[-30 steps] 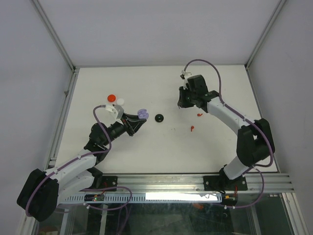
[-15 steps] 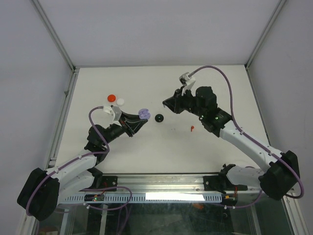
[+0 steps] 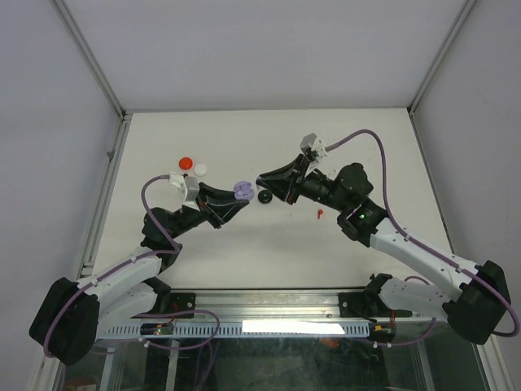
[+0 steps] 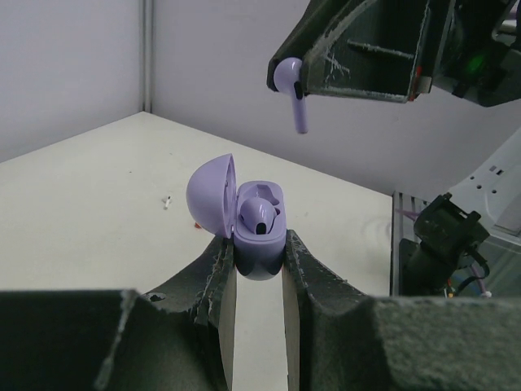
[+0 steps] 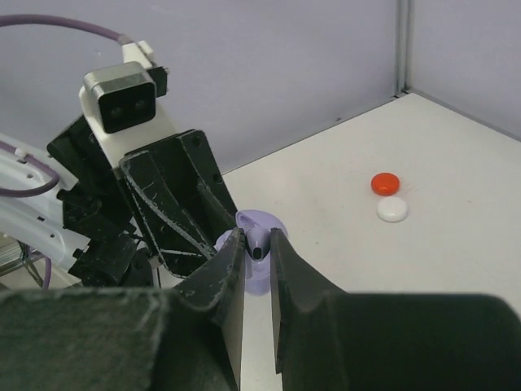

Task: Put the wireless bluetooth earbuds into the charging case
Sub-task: Place the earbud in the charging case.

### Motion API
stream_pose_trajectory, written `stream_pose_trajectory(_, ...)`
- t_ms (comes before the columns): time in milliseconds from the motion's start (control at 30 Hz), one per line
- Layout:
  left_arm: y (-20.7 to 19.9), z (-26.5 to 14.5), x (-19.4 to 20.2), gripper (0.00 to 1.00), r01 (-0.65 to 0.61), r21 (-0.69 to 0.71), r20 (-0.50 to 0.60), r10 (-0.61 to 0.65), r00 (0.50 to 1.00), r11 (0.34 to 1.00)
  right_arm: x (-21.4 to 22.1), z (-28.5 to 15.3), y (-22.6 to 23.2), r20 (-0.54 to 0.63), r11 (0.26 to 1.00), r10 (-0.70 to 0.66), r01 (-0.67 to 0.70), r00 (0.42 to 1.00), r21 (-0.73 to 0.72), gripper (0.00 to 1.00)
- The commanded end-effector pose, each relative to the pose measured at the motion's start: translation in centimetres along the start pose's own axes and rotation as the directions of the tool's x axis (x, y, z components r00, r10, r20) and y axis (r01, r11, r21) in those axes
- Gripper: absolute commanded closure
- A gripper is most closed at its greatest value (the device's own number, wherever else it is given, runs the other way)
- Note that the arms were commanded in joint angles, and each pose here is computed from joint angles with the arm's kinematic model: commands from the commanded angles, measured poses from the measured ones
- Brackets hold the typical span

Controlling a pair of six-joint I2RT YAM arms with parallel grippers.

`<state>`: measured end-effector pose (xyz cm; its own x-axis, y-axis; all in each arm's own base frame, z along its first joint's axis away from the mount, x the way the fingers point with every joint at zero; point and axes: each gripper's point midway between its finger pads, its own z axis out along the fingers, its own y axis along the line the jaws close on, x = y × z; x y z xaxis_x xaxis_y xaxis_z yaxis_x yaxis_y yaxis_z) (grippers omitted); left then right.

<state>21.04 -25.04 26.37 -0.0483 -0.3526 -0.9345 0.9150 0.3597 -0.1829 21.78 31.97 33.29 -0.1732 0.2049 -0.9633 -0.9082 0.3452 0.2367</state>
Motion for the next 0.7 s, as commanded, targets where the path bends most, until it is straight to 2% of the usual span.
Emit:
stream_pose_trajectory(0, -2.0, 0.7, -3.6, 1.00, -0.030, 0.099, 0.094, 0.021, 0.995, 0.995, -2.6, 0.4, 2.7, 0.120, 0.991, -0.068, 0.081, 0.990, -0.106, 0.86)
stream_pose_trajectory(667, -3.1, 1.0, -5.2, 1.00, 0.023, 0.149, 0.138, -0.044, 0.989, 0.989, -0.3, 1.4, 3.6, 0.083, 0.982, -0.102, 0.113, 0.991, -0.150, 0.86)
